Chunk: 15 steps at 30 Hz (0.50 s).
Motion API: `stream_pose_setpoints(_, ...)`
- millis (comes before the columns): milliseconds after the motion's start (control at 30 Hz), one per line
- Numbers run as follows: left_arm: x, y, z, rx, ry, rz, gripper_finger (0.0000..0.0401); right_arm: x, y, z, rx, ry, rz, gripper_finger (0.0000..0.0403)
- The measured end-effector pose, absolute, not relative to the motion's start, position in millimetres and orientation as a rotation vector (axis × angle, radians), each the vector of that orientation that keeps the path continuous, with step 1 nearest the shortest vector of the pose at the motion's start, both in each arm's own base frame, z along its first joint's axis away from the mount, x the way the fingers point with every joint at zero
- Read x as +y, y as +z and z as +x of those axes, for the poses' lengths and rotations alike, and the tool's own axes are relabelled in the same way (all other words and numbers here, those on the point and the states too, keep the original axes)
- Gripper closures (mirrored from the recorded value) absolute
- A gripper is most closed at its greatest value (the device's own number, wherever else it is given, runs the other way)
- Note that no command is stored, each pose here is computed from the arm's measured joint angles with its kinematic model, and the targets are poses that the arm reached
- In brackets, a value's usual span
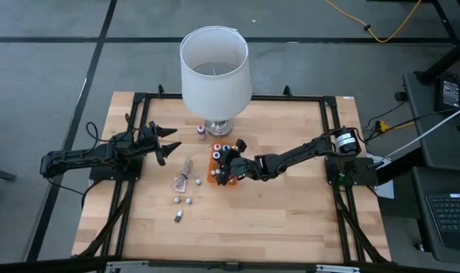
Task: Pick & Place food coloring
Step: Put the large purple food coloring bottle into the orange bin
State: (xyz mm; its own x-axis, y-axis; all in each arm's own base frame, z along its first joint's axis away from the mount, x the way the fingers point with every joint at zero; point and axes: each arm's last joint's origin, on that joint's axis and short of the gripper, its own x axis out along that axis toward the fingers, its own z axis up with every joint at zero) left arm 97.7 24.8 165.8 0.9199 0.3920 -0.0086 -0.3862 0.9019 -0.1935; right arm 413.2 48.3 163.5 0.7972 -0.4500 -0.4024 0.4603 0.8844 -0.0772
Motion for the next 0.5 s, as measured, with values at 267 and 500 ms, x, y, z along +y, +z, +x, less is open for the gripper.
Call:
stream_pose_setpoints(267, 24.8, 165.8, 97.7, -0.03, 0.402, -0.194, 0.0107, 47.4, 156.9, 415.3, 0.435, -0.472, 0.028, 0.0287)
stream_pose_setpoints(500, 24.8, 165.8, 97.7, -0.031, 0.402, -0.194, 0.0107, 46.0, 157.3, 416.3, 0.435, -0.442, 0.046, 0.0261)
